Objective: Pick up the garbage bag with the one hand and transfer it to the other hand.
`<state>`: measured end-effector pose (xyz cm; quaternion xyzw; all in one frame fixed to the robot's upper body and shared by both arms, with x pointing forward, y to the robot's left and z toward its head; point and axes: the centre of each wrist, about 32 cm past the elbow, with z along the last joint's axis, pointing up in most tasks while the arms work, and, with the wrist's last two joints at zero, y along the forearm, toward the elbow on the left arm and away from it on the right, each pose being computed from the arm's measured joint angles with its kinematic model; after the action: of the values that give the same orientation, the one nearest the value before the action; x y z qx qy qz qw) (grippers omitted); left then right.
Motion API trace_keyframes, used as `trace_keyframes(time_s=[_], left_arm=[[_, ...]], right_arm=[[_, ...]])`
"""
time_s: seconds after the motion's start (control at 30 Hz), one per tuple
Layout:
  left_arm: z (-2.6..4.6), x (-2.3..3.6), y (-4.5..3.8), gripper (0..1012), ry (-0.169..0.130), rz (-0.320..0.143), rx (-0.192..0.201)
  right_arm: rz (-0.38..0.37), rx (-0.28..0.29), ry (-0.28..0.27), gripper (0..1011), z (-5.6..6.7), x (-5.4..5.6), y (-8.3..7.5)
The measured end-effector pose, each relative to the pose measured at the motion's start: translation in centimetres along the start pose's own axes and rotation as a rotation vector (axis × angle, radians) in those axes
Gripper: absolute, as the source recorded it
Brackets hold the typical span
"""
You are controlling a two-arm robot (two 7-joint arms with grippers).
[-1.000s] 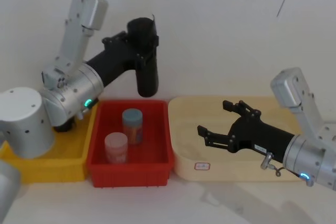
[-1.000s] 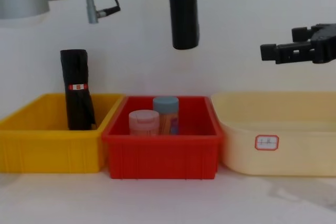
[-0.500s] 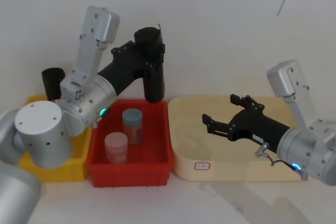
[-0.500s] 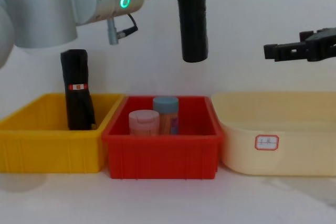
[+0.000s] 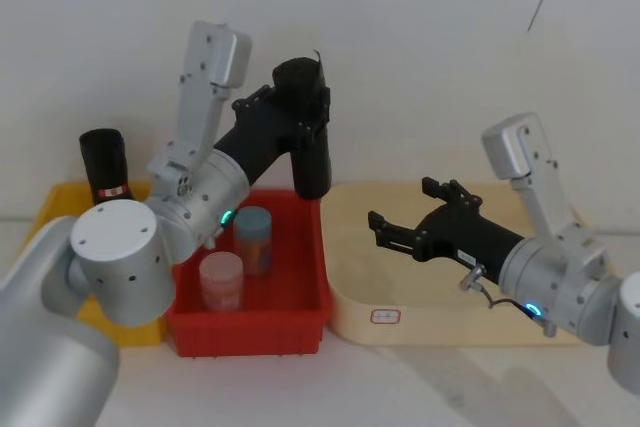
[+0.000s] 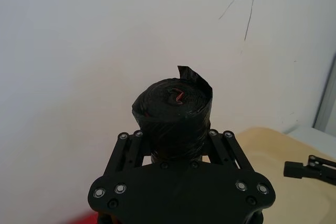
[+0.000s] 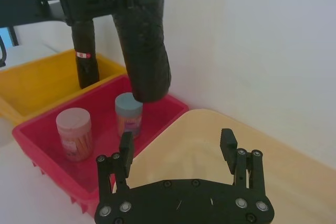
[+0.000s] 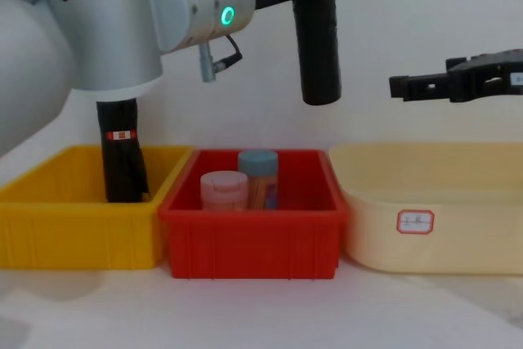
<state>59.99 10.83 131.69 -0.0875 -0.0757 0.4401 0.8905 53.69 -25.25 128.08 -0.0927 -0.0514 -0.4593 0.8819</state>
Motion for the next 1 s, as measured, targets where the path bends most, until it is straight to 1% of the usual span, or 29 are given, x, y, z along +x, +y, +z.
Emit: trace_keyframes(time_s=[0.17, 0.23, 0.27, 0.37, 0.4, 0.57, 0.67, 0.83, 1.0], left_arm=[[-0.15, -0.59, -0.46, 468, 0.016, 0.008, 0.014], [-0.19, -0.78, -0.59, 468, 0.02, 0.007, 0.019], [-0.2, -0.84, -0.63, 468, 0.021, 0.007, 0.021], [-0.21, -1.11, -0.77, 468, 0.025, 0.003, 0.027], [-0.21, -1.11, -0.77, 468, 0.025, 0.003, 0.027], [-0.27, -1.51, -0.9, 468, 0.033, -0.003, 0.037], [-0.31, -1.67, -0.93, 468, 0.038, -0.007, 0.038], [-0.36, -1.88, -0.92, 468, 0.045, -0.012, 0.036], [-0.44, -2.08, -0.89, 468, 0.051, -0.014, 0.032]], right_arm=[[-0.006, 0.007, -0.011, 1000, -0.1, -0.3, 0.6], [-0.013, 0.014, -0.024, 999, -0.1, -0.5, 0.9], [-0.013, 0.014, -0.024, 999, -0.1, -0.5, 0.9], [-0.022, 0.024, -0.047, 999, -0.1, -0.7, 1.4], [-0.022, 0.024, -0.047, 1000, -0.1, -0.7, 1.4], [-0.031, 0.045, -0.085, 999, 0.1, -1.2, 2.3], [-0.031, 0.053, -0.095, 1000, 0.2, -1.3, 2.7], [-0.026, 0.067, -0.101, 1000, 0.2, -1.6, 3.4], [-0.013, 0.083, -0.088, 1000, 0.0, -1.9, 4.3]])
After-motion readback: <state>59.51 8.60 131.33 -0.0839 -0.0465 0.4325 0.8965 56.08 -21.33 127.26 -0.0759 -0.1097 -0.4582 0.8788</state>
